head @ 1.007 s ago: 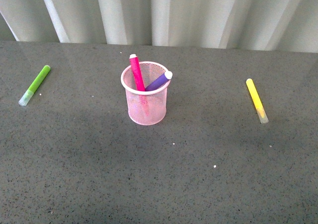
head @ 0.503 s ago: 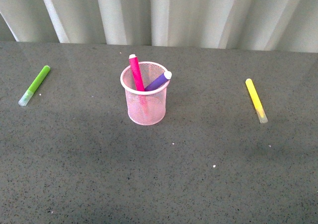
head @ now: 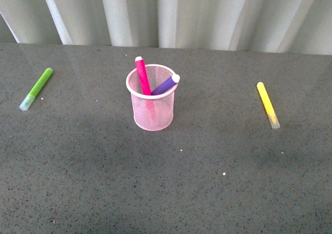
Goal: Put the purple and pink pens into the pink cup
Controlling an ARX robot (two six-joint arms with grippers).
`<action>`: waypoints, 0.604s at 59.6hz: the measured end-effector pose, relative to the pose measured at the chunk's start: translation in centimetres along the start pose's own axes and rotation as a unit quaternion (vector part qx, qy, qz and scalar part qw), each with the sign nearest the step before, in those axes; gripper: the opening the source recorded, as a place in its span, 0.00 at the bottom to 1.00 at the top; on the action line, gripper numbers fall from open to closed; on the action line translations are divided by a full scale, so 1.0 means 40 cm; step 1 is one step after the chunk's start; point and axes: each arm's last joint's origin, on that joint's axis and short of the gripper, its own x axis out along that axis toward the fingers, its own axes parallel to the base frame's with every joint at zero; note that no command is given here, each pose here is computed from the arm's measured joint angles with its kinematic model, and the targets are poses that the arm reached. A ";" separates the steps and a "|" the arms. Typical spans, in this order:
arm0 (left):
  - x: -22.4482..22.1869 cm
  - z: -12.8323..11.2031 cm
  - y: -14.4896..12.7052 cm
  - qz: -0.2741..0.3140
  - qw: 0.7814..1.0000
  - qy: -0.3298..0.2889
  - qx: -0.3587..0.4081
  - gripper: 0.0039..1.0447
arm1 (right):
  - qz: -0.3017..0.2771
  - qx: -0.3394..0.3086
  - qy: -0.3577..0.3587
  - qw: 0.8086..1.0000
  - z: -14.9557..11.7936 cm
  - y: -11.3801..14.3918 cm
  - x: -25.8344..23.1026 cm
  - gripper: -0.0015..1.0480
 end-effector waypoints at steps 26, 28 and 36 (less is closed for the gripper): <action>0.000 0.000 0.000 0.000 1.000 0.000 0.000 0.94 | 0.000 0.001 0.000 1.000 0.000 0.000 0.000 0.93; 0.000 0.000 0.000 0.000 1.000 0.000 0.000 0.94 | 0.000 0.001 0.000 1.000 0.000 0.000 0.000 0.93; 0.000 0.000 0.000 0.000 1.000 0.000 0.000 0.94 | 0.000 0.001 0.000 1.000 0.000 0.000 0.000 0.93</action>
